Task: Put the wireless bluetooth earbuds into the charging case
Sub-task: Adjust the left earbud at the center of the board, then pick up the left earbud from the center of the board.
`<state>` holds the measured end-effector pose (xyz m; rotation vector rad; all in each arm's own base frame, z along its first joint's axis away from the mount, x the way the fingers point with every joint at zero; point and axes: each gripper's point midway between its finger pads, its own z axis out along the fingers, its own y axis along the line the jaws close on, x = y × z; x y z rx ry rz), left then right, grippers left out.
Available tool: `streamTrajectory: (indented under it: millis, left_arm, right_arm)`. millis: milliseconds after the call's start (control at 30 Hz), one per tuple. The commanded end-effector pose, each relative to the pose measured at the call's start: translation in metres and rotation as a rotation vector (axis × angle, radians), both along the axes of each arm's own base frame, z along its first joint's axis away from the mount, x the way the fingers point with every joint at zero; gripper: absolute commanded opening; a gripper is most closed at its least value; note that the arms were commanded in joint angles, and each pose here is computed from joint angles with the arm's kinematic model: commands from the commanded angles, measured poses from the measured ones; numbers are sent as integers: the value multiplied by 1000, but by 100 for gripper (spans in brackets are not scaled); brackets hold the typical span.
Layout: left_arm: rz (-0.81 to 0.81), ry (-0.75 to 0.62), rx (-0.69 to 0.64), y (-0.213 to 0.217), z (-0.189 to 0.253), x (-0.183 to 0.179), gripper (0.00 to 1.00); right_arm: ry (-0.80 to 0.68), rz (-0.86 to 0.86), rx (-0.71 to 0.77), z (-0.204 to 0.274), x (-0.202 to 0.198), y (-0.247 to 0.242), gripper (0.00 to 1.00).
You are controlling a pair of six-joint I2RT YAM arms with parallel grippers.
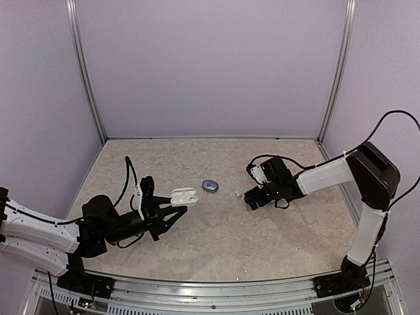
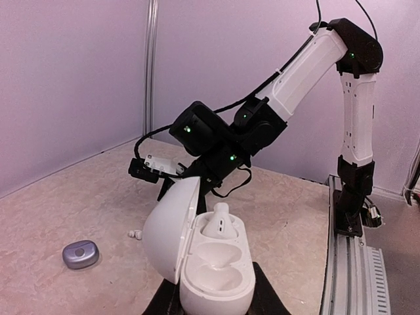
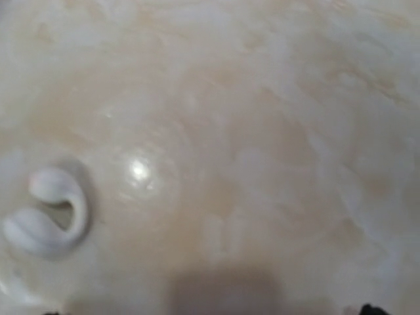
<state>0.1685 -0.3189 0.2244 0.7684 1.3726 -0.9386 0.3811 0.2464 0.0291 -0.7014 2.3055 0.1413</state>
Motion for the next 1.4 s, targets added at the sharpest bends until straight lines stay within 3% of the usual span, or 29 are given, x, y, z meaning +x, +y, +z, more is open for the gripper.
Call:
streamTrajectory:
  millis: [0,233,367,667,1133,1367]
  left_arm:
    - [-3,-29,-15,0,9,1,3]
    - [-5,-32,-18,0,10,0,3]
    - [-5,-31,-20,0,10,1,3]
    - [3,-35,-22,3,11,0,3]
    - [2,-36,-23,3,11,0,3]
    - [1,-34,-23,2,10,0,3]
  right_arm:
    - [12,41,12,6,-5,-4,96]
    - [25,229,232,44,-18,42,83]
    - [25,204,253,50,-8,48,78]
    - [55,104,300,41,11,37,53]
    - [104,93,254,4,16,38,49]
    - [95,88,277,10,18,39,49]
